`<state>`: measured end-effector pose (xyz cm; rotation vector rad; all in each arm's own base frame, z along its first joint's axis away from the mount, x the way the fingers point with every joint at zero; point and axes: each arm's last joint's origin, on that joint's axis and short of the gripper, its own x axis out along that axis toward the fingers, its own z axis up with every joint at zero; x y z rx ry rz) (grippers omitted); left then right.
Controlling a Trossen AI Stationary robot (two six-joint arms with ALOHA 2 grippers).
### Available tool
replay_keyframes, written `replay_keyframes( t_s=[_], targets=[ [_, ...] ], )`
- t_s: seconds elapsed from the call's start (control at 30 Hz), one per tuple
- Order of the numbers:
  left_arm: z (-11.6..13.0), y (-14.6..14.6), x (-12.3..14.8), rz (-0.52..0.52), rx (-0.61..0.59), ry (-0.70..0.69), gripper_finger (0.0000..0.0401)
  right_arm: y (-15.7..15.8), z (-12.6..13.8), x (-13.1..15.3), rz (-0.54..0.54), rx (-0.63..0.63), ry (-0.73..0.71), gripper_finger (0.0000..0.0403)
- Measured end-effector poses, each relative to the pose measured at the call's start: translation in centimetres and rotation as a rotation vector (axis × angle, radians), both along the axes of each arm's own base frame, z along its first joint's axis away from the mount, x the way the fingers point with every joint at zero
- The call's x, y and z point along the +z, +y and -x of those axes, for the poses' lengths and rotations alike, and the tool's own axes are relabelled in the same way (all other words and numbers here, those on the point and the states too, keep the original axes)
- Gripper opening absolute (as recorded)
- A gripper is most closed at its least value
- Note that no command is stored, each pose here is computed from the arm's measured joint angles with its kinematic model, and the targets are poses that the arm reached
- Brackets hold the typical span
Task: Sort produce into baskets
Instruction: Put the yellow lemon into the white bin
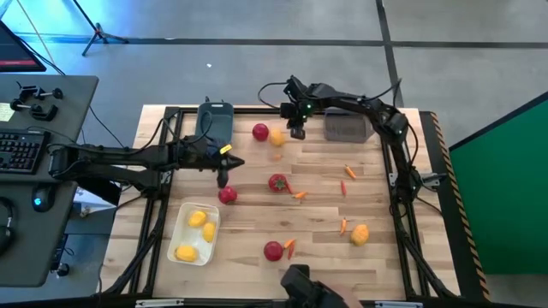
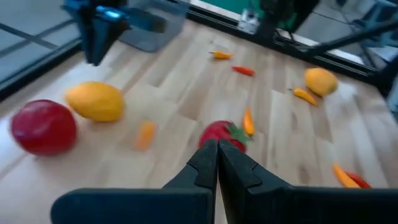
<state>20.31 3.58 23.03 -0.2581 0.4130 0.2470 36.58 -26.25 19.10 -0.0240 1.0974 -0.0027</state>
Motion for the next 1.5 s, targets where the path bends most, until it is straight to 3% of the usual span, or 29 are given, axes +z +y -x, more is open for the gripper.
replay_keyframes(
  t_s=[0.17, 0.3, 0.4, 0.57, 0.73, 0.9, 1.13, 1.33, 1.43, 1.5],
  targets=[
    [-0.2, 0.1, -0.3, -0.012, 0.032, 0.02, 0.0, 0.7, 0.4, 1.2, -0.042, -0.071, 0.009, 0.0035],
    [-0.7, 0.2, -0.8, -0.01, 0.033, 0.04, 0.0, 2.1, 0.0, 1.1, -0.107, -0.123, 0.052, 0.0097],
    [-1.2, 0.3, -1.1, -0.012, 0.034, 0.029, 0.0, 3.3, -1.2, 0.9, -0.098, -0.13, 0.053, 0.0163],
    [-1.8, 0.4, -1.8, -0.016, 0.028, 0.053, 0.0, 5.1, -2.8, 1.0, -0.035, -0.049, 0.014, 0.0263],
    [-1.9, 0.4, -2.1, -0.027, 0.019, 0.07, 0.0, 5.4, -3.7, 0.9, 0.085, 0.14, -0.029, 0.0306],
    [-1.9, 0.4, -2.1, -0.046, 0.008, 0.075, 0.0, 5.2, -4.1, -0.6, 0.149, 0.277, -0.013, 0.0309],
    [-1.9, 0.4, -2.1, -0.051, 0.006, 0.074, 0.0, 5.2, -4.1, -2.4, 0.089, 0.244, 0.042, 0.0301],
    [-1.9, 0.5, -2.1, -0.09, 0.021, 0.06, 0.0, 4.9, -3.8, -2.6, 0.029, 0.184, 0.048, 0.0211],
    [-1.6, 0.4, -2.9, -0.088, 0.031, -0.035, 0.0, 4.4, -3.3, -2.6, -0.038, 0.15, 0.042, 0.0156],
    [-1.3, 0.4, -3.4, -0.088, 0.029, -0.121, 0.0, 4.2, -3.0, -2.6, -0.087, 0.136, 0.038, 0.0148]
  ],
)
